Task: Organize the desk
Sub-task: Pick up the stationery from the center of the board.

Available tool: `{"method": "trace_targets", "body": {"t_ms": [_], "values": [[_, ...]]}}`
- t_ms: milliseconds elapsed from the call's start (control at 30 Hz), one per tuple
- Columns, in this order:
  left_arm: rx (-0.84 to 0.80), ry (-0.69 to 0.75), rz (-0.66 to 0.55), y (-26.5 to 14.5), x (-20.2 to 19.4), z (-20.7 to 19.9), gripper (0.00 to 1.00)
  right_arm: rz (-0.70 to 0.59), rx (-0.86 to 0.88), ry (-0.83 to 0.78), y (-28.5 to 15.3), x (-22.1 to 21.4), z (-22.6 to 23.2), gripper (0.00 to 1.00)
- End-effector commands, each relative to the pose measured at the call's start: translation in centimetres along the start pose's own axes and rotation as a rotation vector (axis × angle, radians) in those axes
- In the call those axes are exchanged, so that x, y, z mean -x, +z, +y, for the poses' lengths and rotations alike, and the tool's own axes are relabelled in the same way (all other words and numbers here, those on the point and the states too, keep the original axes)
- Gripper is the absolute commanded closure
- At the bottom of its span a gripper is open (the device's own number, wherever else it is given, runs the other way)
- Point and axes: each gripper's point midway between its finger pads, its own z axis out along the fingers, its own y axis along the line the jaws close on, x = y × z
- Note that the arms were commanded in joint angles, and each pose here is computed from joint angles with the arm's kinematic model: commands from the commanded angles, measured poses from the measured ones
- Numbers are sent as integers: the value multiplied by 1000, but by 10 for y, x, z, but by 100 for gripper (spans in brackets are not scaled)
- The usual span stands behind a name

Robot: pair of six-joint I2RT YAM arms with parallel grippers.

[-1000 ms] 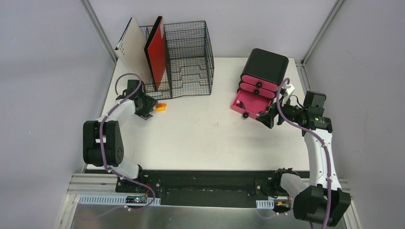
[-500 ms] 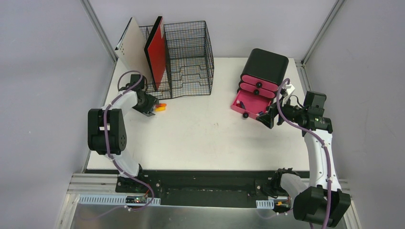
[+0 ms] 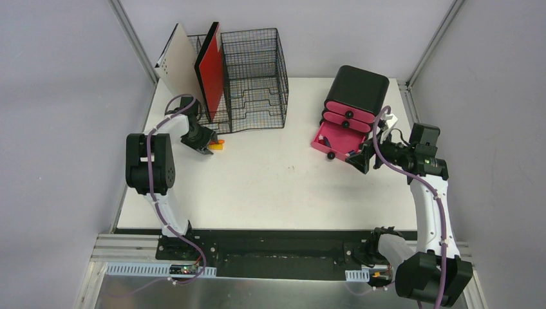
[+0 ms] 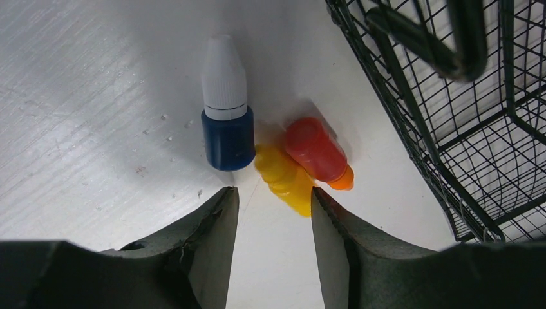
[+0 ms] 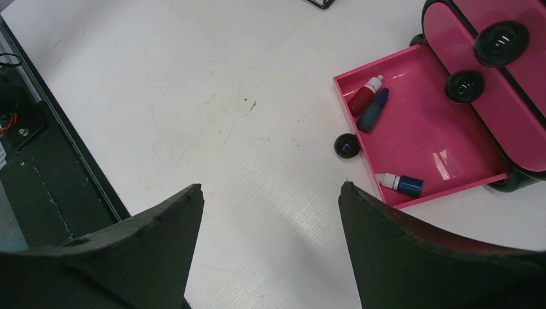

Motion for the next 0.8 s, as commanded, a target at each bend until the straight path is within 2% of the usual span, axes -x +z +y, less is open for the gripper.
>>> {"method": "trace_targets", "body": {"t_ms": [0,300,400,533,767], "values": [[1,-8,14,-5,3,-6,54,-45,16,-64,-1,12,3,20],[13,-1,13,-2,3,-4,52,-46,17,-65,-2,12,3,20],[20,7,14,-1,2,-2,54,-46,18,-64,-2,12,3,19],[36,40,9,3,1,1,65,-47,18,-65,-2,12,4,20],[72,81,18,11,-1,10,65,-49,17,-68,-2,13,4,19]]}}
